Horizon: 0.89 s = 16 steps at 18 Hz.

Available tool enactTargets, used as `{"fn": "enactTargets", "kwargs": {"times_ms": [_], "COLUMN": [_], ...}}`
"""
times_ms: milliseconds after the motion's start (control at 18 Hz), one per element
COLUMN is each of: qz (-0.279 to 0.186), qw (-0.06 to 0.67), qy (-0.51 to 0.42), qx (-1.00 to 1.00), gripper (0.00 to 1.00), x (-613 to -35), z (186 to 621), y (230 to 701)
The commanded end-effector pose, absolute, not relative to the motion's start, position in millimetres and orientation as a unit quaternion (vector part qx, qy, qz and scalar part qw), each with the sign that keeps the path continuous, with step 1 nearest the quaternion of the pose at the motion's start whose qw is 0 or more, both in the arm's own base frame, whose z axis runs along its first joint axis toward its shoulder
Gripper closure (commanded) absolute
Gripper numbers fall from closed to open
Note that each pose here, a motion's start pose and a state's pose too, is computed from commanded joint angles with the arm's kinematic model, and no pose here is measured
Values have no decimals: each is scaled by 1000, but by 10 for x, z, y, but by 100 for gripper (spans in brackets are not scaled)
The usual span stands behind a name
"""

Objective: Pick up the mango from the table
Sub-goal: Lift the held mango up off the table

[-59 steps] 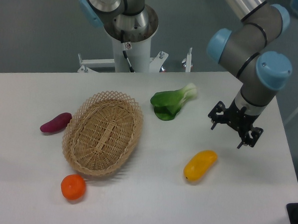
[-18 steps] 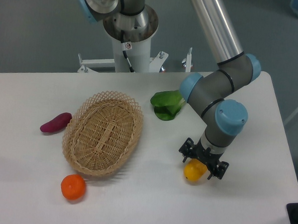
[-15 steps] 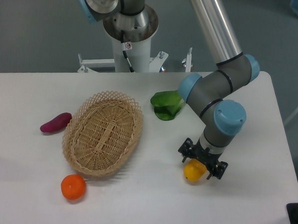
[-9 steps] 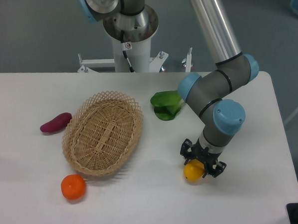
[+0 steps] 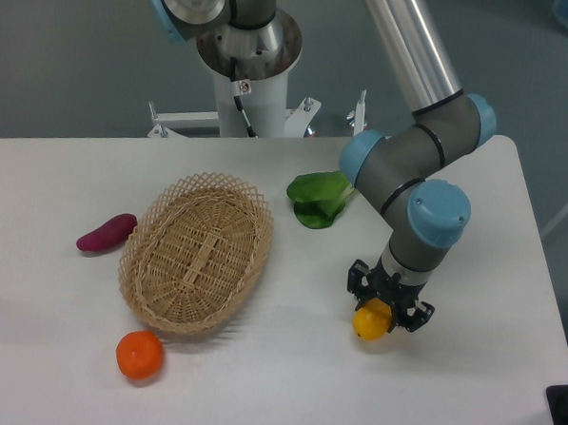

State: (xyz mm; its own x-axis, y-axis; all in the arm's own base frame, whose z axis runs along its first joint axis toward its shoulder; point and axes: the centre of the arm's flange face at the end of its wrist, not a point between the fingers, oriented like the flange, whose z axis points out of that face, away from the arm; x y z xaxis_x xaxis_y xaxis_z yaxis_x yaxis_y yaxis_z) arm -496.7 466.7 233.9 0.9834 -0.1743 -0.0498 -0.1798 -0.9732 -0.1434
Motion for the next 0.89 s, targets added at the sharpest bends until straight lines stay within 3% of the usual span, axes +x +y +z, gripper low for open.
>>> {"fn": "enactTargets", "kwargs": {"times_ms": [500, 889], "qz": [73, 85], "qw": [33, 25], "qy": [87, 81], "qx": [-993, -993], "gripper": [52, 51], "x": [-5112, -5225], "z": [2737, 2896], "y": [4474, 4405]}}
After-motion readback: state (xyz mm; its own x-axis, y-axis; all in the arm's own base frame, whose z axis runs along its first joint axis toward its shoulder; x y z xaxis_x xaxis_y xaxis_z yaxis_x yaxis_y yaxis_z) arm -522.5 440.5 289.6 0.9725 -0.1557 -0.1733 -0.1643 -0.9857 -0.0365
